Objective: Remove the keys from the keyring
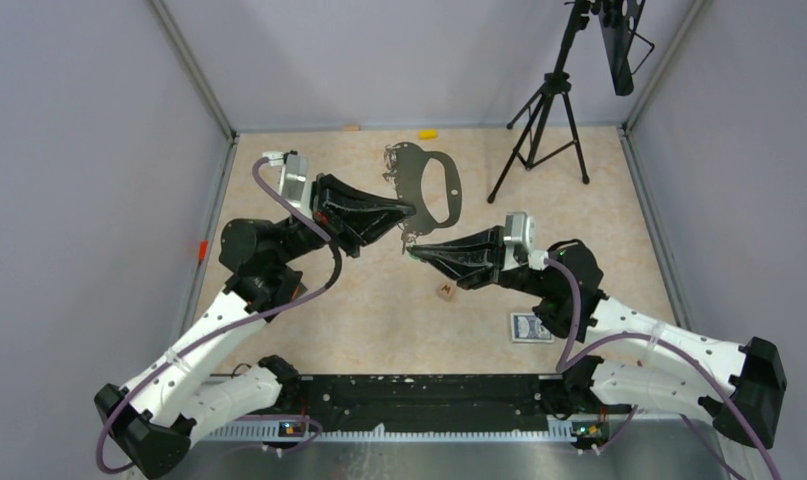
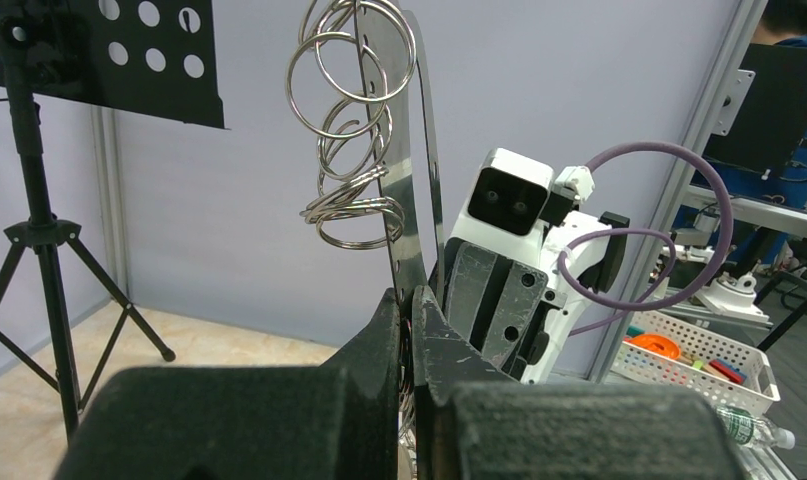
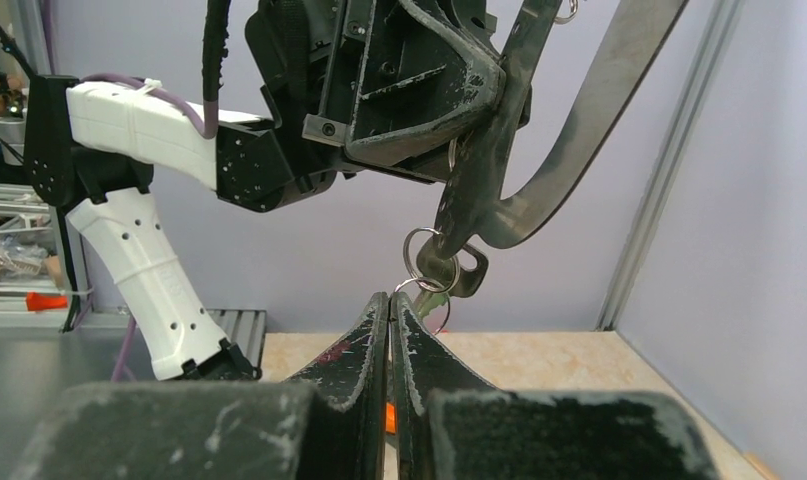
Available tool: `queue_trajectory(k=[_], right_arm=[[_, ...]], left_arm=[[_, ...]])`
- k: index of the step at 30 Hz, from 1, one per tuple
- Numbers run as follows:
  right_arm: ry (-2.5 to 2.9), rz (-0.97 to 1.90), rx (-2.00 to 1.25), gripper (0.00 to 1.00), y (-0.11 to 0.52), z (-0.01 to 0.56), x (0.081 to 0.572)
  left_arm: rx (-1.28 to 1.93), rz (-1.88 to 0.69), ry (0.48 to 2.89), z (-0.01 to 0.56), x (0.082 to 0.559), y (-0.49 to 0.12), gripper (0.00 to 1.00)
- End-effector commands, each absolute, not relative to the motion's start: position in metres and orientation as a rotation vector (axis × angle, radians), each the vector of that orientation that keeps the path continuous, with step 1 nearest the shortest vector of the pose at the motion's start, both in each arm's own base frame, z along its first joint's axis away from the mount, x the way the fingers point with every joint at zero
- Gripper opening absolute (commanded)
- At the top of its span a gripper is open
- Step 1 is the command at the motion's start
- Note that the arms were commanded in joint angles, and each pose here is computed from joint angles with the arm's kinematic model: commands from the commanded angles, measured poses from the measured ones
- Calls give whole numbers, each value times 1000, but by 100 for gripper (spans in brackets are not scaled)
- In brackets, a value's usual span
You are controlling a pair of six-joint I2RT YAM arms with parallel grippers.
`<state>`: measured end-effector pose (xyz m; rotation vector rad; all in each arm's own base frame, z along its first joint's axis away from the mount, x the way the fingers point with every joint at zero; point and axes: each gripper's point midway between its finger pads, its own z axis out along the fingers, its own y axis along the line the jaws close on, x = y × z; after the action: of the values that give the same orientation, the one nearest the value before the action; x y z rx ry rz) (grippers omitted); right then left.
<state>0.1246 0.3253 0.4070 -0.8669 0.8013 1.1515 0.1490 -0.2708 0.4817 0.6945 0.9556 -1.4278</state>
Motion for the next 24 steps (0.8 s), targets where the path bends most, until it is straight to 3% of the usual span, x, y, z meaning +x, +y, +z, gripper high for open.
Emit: queue_trajectory(k=[1,24], right_arm=[[697,1158,-852,0,319,435,113],[275,777,-1172,0,311,403,83]], left_arm=[[671,-1394,895,496,146,-262,0],[639,-1419,953,493,153,-266,0]])
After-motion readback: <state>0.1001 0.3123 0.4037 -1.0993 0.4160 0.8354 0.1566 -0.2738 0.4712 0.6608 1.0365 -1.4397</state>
